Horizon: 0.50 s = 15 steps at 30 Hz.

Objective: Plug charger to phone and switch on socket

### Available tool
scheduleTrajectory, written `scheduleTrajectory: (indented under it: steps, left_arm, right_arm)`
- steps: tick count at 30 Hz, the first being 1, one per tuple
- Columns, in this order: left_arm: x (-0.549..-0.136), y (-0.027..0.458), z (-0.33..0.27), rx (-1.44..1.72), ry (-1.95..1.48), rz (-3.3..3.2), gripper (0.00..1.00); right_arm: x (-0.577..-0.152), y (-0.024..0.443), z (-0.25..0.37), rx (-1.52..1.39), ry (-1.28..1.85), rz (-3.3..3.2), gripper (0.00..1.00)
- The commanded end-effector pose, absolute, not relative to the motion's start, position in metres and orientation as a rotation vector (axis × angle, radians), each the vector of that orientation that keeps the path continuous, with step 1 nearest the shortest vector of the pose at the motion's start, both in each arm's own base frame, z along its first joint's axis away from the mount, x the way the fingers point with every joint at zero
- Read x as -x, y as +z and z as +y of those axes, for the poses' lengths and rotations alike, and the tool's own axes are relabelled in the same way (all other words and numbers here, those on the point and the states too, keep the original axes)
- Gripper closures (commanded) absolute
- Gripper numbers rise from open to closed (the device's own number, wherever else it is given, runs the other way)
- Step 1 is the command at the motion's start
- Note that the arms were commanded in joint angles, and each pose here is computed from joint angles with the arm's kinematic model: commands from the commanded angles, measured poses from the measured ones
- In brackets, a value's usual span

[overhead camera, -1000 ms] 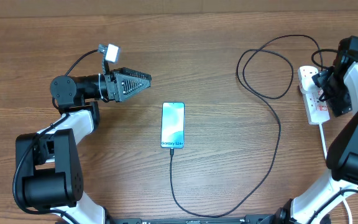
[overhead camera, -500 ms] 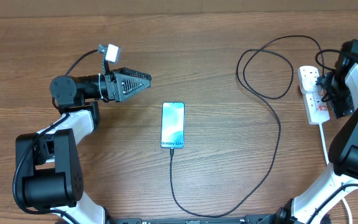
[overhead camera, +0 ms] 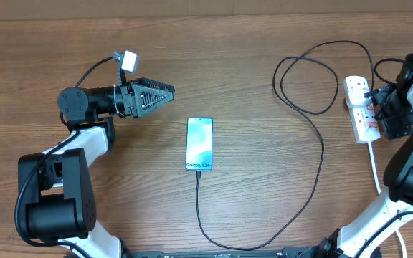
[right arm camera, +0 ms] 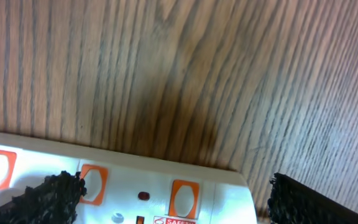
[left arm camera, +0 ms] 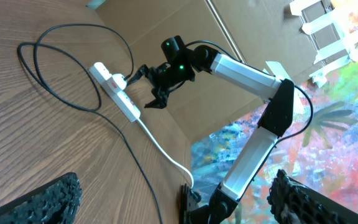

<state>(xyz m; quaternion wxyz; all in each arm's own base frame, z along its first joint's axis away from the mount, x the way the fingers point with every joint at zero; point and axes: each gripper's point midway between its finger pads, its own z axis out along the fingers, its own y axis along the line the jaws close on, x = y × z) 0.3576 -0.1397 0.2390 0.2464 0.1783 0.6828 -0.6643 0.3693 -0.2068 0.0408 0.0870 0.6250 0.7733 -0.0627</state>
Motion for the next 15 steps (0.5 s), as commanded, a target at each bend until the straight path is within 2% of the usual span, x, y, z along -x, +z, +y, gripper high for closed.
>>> scheduleTrajectory:
  steps: [1, 15]
  left_arm:
    - [-0.3523, 0.2464, -0.1403, -0.553, -1.779, 1.839, 0.00]
    - [-0.3523, 0.2464, -0.1403, -0.553, -1.779, 1.839, 0.01]
  right_arm:
    - [-0.3727, 0.0340, -0.1976, -1.807, -0.115, 2.383, 0.00]
    - [-0.3742, 0.0340, -0.2012, -1.769, -0.137, 2.394, 0.00]
